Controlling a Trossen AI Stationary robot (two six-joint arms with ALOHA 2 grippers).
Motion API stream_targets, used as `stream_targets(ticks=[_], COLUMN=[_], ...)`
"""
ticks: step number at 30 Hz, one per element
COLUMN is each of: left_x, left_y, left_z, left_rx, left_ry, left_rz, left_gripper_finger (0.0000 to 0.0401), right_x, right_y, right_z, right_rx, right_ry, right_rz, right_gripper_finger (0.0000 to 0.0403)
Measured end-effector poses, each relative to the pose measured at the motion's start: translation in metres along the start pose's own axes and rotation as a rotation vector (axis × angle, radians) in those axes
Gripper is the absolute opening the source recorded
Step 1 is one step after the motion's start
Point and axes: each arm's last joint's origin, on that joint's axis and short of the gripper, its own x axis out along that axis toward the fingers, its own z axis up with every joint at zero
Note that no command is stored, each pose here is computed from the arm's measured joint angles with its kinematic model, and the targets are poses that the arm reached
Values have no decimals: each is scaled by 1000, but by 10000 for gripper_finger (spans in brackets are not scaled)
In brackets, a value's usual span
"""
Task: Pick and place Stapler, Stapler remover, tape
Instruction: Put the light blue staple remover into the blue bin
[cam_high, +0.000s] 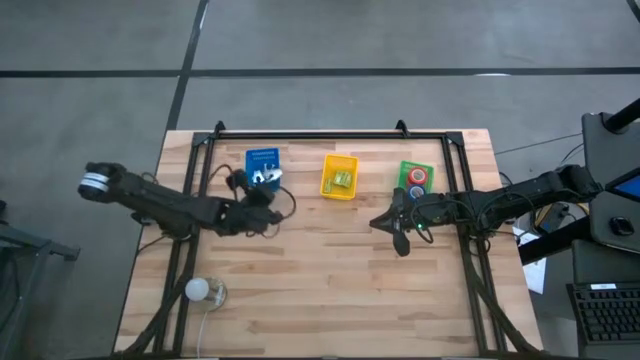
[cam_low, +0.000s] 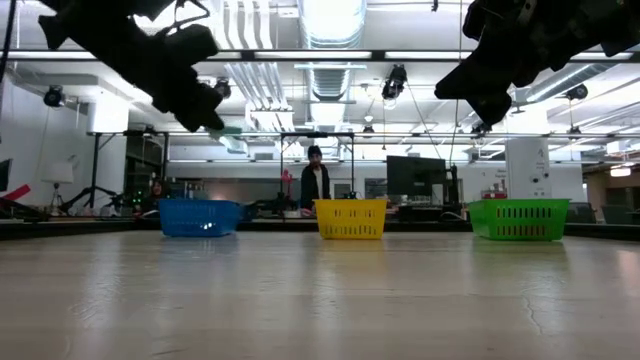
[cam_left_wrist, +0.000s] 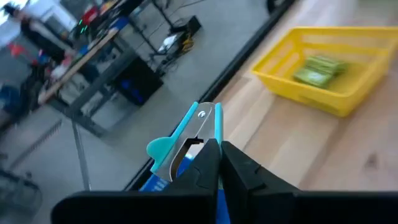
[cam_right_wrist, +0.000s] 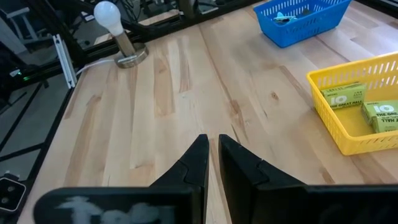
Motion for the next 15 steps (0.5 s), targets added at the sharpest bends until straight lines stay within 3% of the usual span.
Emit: stream_targets(ticks=[7, 15], left_x=[14, 34], left_y=[24, 37], left_z=[-28, -53], left_rx=[-208, -302], left_ry=[63, 146], left_rz=[52, 70], left_gripper_finger=[12, 13], right_x=[0, 0], right_y=[0, 0], right_z=[0, 0], right_rx=[0, -1], right_ry=[0, -5], right_rz=[0, 1], right_gripper_finger=[34, 34])
